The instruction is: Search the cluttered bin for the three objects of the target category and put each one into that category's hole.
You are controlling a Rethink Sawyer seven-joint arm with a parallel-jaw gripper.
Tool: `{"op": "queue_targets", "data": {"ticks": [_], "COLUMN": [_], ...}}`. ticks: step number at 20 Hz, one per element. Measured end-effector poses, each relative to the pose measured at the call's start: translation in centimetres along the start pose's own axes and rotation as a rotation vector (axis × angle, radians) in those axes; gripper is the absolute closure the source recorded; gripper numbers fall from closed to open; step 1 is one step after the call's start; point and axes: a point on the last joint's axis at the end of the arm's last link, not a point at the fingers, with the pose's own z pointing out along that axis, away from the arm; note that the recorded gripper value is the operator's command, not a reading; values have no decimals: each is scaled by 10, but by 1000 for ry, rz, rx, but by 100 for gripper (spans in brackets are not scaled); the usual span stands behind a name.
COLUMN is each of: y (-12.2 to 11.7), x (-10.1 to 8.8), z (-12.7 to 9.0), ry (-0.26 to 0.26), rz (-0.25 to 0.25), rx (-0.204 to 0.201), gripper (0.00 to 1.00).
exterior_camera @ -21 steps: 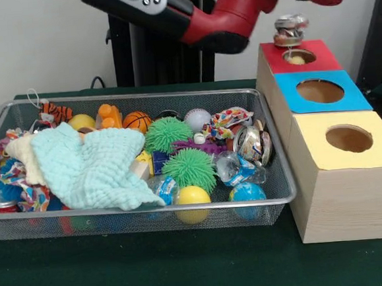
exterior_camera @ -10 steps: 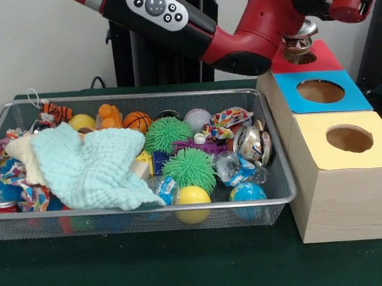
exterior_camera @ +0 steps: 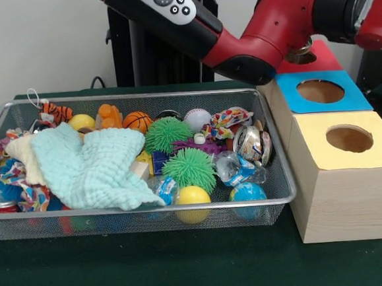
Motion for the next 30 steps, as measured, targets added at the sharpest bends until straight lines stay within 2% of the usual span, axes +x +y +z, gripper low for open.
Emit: {"op": "queue_targets", "data": {"ticks": [1,3,7,11,17,23,28,30], "y": [0,-1,-8,-18,-32,-28,-27,-29], "x": [4,16,27,28,18,17,15,12], "z": [-1,-6,-15,-26,-41,-34,-31,-32], "ry": [38,153,301,403,493,535,571,602], "rz": [-13,-58,-120,-163,-203,-219,-214,-197], "rx": [-7,-24,-27,-18,8,15,20,28], "gripper": [100,100,100,100,100,100,100,100]}}
